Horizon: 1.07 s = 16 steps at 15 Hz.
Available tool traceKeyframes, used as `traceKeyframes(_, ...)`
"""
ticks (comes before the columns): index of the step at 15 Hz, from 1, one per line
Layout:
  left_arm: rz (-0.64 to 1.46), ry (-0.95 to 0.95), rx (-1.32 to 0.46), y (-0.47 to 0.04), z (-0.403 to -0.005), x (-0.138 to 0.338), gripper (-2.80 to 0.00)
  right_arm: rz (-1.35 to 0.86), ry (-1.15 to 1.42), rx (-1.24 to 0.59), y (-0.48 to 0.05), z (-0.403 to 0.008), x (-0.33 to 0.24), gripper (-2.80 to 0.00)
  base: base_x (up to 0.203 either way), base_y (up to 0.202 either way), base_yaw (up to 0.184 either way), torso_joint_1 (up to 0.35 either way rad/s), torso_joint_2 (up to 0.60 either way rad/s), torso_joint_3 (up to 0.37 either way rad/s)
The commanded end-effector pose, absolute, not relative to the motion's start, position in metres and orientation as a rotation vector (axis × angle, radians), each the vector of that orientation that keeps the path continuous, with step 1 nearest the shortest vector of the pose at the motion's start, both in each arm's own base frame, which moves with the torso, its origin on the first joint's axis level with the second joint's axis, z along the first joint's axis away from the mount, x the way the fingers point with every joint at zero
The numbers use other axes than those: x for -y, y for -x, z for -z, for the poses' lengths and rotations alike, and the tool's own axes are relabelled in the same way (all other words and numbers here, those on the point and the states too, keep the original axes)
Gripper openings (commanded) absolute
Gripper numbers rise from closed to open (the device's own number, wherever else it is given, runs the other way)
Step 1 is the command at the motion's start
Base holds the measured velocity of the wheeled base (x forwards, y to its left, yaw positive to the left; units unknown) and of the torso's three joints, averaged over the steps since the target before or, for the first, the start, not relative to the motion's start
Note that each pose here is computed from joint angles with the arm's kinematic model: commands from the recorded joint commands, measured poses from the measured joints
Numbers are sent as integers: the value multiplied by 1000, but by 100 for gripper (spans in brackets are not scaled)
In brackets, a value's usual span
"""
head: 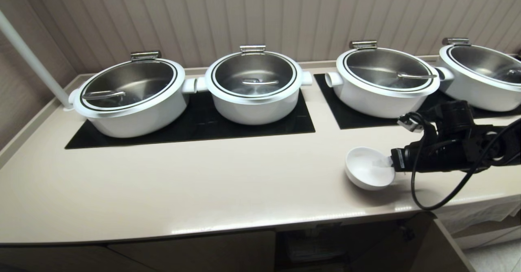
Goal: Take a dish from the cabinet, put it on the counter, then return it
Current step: Place it on the table
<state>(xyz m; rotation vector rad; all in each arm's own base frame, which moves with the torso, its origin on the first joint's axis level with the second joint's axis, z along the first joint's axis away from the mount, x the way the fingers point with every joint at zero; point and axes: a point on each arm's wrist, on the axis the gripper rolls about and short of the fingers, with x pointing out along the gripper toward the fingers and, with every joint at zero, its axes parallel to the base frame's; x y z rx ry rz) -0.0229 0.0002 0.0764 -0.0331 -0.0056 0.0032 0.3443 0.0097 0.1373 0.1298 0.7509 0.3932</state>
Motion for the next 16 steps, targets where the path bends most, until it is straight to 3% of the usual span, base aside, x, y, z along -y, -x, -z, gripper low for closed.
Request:
traceKeyframes(1,-4,34,6,23,-76,0,-280,-396,-128,-745,-344,-138,-10,0,0,0,0,0,0,0)
traceKeyframes(16,-4,34,6,23,-76,0,-280,-394,-102,-641,-331,-165,-8,0,0,0,0,0,0,0)
